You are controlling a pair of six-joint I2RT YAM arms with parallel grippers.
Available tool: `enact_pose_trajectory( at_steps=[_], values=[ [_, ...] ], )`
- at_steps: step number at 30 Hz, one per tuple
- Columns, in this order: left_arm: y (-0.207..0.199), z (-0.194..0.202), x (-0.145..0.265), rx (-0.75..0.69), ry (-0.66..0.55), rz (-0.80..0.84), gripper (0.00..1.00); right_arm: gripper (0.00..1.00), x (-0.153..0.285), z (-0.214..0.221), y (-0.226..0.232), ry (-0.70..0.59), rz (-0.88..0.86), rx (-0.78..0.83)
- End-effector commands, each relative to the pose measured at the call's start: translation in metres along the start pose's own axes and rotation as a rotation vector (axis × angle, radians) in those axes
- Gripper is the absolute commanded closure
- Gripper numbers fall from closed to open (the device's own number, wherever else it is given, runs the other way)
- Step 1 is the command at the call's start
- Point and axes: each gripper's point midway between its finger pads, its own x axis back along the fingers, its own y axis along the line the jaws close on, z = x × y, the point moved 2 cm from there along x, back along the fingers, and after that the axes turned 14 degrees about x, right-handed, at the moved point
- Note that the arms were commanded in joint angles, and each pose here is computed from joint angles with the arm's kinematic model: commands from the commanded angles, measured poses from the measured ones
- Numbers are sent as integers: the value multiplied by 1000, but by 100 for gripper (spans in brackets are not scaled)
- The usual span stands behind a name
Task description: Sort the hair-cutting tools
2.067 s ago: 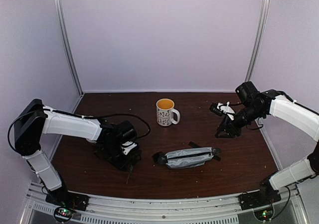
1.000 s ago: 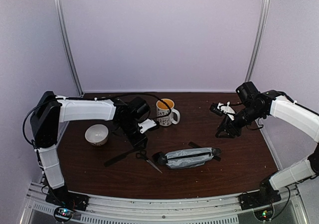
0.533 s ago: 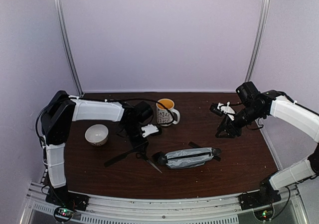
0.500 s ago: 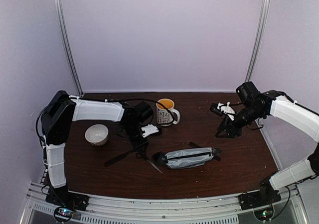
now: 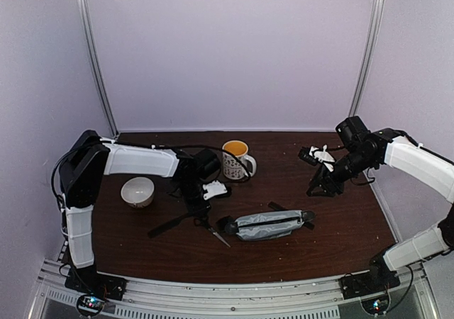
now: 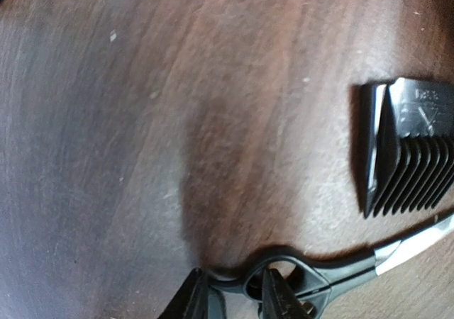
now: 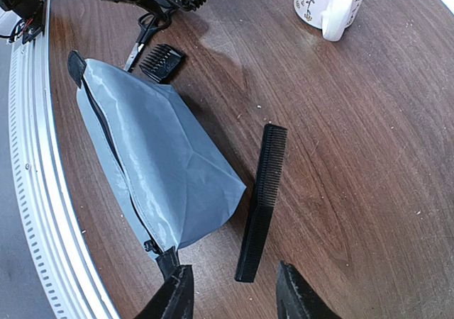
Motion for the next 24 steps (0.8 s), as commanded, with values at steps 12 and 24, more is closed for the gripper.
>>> enact_pose_trajectory(
  at_steps=[12, 24],
  values=[
    [-33, 21, 9, -32, 3, 63, 98, 60, 0, 5, 1, 14, -2, 6],
    [-29, 55, 90, 198, -47, 18, 100, 60, -1, 4, 0, 11, -3, 2]
  ],
)
